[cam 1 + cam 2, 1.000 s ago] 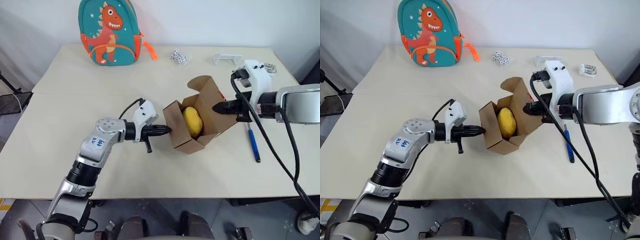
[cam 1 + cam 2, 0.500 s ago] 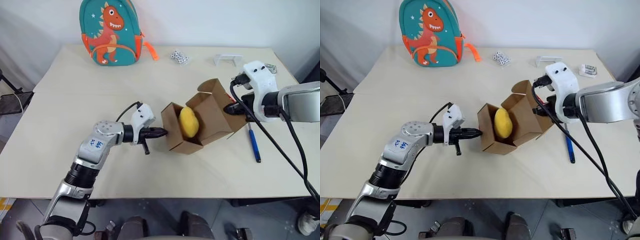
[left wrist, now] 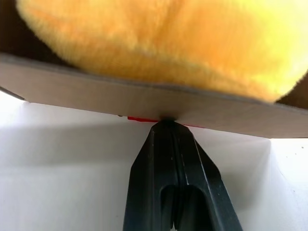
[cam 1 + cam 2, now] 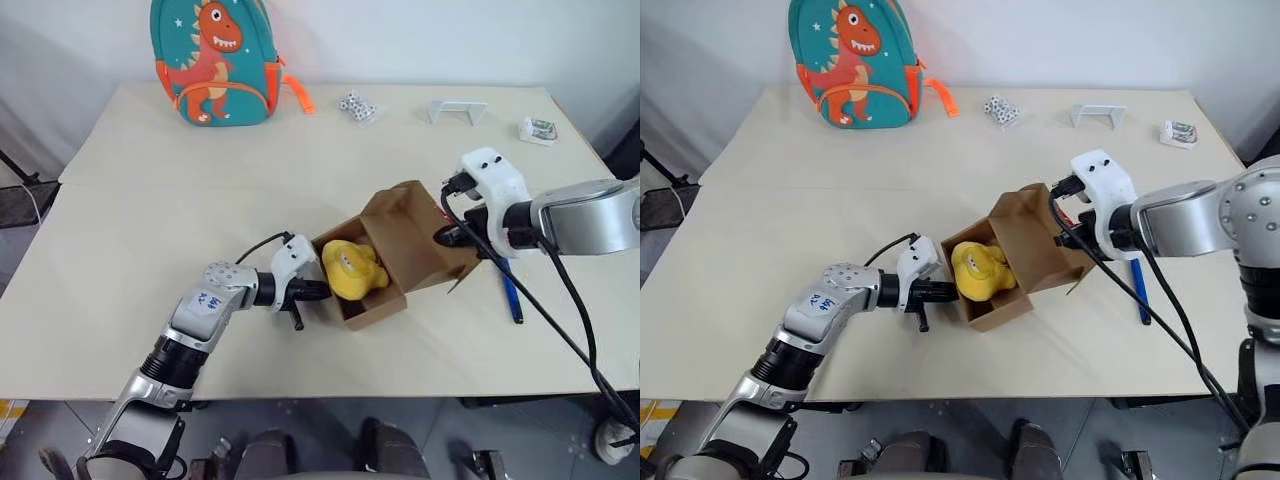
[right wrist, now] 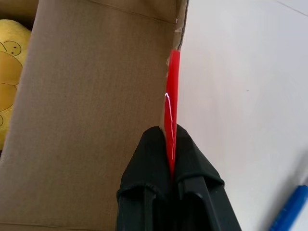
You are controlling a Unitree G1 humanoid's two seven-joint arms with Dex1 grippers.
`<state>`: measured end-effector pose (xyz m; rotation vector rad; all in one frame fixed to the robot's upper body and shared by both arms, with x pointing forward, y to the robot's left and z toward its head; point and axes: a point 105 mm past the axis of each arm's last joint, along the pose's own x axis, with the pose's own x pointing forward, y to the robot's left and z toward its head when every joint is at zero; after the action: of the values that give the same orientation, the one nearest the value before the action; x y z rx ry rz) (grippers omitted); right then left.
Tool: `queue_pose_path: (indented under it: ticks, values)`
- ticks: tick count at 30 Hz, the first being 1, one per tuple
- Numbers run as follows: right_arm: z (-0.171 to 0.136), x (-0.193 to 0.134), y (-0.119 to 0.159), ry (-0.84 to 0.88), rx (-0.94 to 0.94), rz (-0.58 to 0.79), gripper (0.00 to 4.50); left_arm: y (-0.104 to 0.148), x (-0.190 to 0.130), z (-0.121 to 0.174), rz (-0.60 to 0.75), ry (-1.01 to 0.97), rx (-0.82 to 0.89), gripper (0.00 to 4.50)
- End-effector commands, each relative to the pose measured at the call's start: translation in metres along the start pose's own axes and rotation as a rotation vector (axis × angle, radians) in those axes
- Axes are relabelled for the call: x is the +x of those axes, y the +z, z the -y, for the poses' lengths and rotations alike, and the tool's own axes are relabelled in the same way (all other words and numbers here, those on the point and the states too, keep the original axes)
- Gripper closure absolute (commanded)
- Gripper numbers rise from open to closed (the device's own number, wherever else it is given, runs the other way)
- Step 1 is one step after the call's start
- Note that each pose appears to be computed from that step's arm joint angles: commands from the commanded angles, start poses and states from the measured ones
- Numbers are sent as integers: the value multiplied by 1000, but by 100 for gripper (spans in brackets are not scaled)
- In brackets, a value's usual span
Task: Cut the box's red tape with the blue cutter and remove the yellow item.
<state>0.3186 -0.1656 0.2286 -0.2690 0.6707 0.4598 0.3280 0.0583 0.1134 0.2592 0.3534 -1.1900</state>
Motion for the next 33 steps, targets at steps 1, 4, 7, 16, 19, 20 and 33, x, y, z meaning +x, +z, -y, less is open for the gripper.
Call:
queue_pose_path:
  ticks: [1,4,7,16,19,20,33]
  values:
    - [-1,-5,-6,15,-5,5,385,11,-1,2,26,2,46,450]
    - [2,-4,-9,0,13,22,288,19,-6,1,44,6,66,450]
    - [4,-5,-7,-11,8,50,187,23,-10,-1,48,10,74,450]
    - [17,-36,24,8,-1,348,3,24,-28,-12,39,51,102,450]
    - [27,-49,24,9,17,387,3,27,-39,-17,49,64,118,450]
    - [29,-53,25,11,20,411,3,29,-44,-21,64,75,122,450]
    - [19,-122,23,299,-169,1016,0,19,-164,-53,216,97,151,248]
